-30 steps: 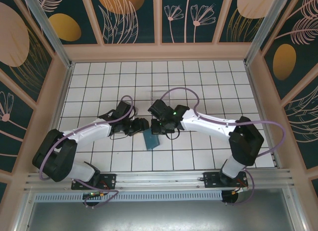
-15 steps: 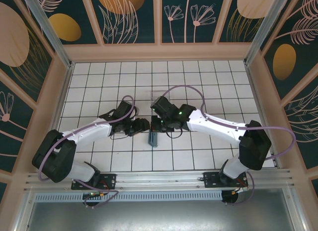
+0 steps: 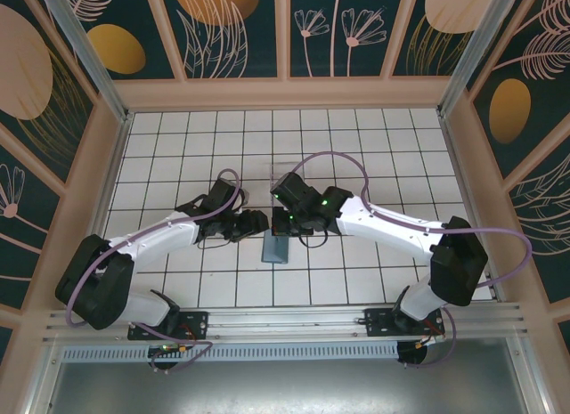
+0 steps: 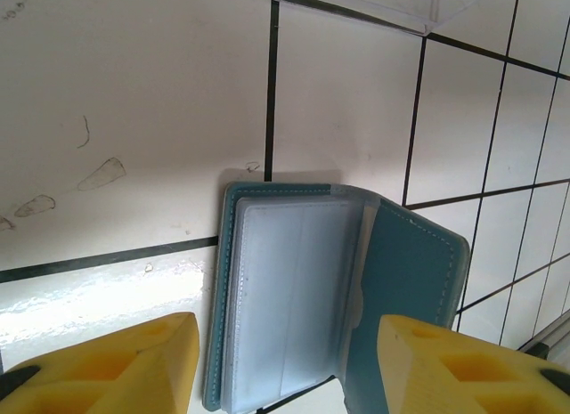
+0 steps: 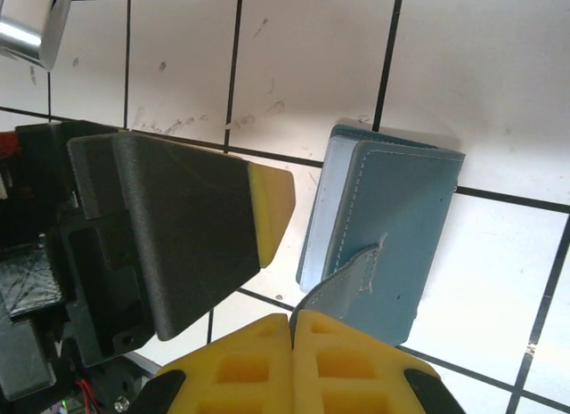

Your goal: Take the credit cards out of the card holder

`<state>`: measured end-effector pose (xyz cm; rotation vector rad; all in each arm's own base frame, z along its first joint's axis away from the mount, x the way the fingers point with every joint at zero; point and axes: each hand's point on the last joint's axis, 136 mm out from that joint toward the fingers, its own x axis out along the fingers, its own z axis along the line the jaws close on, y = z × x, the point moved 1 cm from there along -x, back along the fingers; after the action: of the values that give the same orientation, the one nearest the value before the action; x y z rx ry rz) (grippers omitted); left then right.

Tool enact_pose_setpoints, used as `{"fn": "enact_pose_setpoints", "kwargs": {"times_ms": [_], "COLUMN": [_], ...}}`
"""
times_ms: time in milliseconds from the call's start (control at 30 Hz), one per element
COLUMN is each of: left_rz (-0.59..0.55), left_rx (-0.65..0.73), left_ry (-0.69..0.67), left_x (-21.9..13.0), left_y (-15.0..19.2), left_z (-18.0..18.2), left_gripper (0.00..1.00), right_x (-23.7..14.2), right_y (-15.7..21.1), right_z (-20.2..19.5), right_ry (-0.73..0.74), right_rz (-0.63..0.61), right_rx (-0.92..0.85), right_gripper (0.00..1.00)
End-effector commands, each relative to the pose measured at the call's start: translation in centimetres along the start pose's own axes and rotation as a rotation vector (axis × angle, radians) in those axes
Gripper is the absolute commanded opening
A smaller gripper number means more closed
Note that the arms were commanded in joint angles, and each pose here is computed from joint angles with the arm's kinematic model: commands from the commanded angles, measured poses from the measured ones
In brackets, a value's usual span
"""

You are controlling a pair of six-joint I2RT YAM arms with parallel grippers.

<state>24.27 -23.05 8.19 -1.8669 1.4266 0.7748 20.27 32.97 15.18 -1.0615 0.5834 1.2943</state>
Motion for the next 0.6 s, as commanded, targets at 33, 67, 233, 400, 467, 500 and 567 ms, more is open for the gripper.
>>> {"fn": "enact_pose_setpoints", "kwargs": {"times_ms": [33,67,233,400,467,500,567], "left_rz": [0.023,0.024,0.035,0.036,0.04,0.042,0.048], "left_rx": [-0.002,-0.005,-0.009,-0.016,-0.018,-0.018,-0.021], "left_ry": [-0.013,-0.017,-0.04,-0.07,-0.071,-0.073,-0.075], "left_x": [0.6,0.7,1.1,1.3,1.4,1.5,1.7], "left_y": [0.5,0.6,0.9,1.0,1.0,1.0,1.1], "left_z": [0.4,0.6,1.4,2.1,2.1,2.2,2.3], "left_gripper": [0.53,0.53,0.5,0.48,0.47,0.47,0.47], "right_x": [-0.9,-0.9,-0.8,-0.9,-0.8,-0.7,-0.4], "right_y": [-0.3,-0.2,1.1,2.8,3.5,3.9,4.5], "right_z": [-2.2,-3.1,-6.6,-11.4,-13.4,-14.4,-15.9], "right_ry": [0.102,0.144,0.257,0.366,0.406,0.42,0.444], "right_rz": [-0.025,-0.023,0.015,0.038,0.047,0.053,0.067], "right_rx": [0.002,0.002,0.018,0.085,0.113,0.13,0.152], "right_gripper": [0.0,0.0,0.0,0.0,0.0,0.0,0.0]}}
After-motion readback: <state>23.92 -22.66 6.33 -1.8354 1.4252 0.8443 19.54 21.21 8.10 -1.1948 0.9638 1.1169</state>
